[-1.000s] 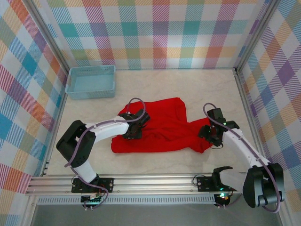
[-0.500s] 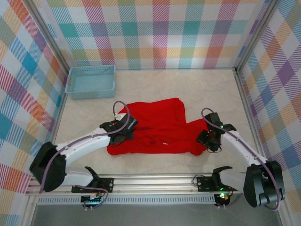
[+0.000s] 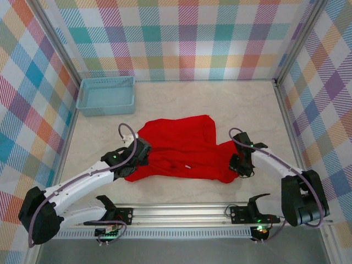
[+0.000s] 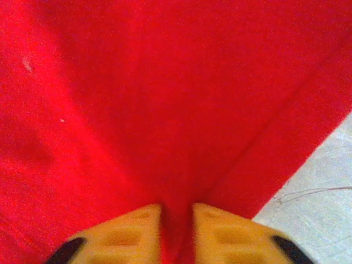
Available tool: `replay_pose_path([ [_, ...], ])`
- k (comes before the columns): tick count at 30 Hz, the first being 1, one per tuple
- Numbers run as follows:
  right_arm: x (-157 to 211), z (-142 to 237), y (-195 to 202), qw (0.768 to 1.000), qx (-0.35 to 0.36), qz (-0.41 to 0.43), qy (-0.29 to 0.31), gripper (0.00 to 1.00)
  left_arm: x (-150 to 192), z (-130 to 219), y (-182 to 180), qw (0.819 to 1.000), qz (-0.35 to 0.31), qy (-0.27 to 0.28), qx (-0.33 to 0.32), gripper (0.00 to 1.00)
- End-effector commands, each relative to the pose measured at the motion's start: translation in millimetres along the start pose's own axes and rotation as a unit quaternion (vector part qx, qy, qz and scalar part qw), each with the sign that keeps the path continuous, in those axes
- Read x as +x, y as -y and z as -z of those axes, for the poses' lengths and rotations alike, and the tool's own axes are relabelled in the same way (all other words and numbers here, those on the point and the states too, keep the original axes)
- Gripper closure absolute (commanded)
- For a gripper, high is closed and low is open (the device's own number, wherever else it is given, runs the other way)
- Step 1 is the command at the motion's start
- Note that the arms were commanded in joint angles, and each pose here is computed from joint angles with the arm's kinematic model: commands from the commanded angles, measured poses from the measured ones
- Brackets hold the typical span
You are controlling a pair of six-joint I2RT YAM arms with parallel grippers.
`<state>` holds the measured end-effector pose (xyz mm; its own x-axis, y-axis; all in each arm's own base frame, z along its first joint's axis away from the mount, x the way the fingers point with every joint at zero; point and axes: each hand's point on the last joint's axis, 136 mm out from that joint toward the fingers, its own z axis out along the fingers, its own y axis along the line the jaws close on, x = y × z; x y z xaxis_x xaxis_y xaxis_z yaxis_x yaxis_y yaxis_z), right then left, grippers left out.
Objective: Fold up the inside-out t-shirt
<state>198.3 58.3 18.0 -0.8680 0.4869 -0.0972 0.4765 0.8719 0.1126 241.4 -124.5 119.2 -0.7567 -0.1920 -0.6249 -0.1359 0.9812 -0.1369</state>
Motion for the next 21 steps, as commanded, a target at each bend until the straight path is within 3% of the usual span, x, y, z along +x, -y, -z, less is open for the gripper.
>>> replay_pose_path([
  [1, -5, 6, 1, 1.0, 0.005, 0.001, 0.02, 0.96, -16, 13, -8, 0.999, 0.005, 0.035, -0.009, 1.0],
  [2, -8, 11, 1, 1.0, 0.005, 0.003, 0.027, 1.0, -21, 18, -8, 0.999, 0.005, 0.044, -0.007, 1.0],
  [7, -30, 63, -2, 0.995, -0.009, 0.02, 0.099, 1.0, -54, 49, -10, 0.996, 0.0, 0.087, 0.0, 1.0],
  [14, -68, 191, -20, 0.967, -0.068, 0.048, 0.241, 1.0, -121, 120, -7, 0.982, -0.002, 0.186, 0.03, 1.0],
  [21, -86, 309, -43, 0.928, -0.141, 0.079, 0.335, 1.0, -187, 203, -5, 0.957, 0.013, 0.281, 0.067, 1.0],
])
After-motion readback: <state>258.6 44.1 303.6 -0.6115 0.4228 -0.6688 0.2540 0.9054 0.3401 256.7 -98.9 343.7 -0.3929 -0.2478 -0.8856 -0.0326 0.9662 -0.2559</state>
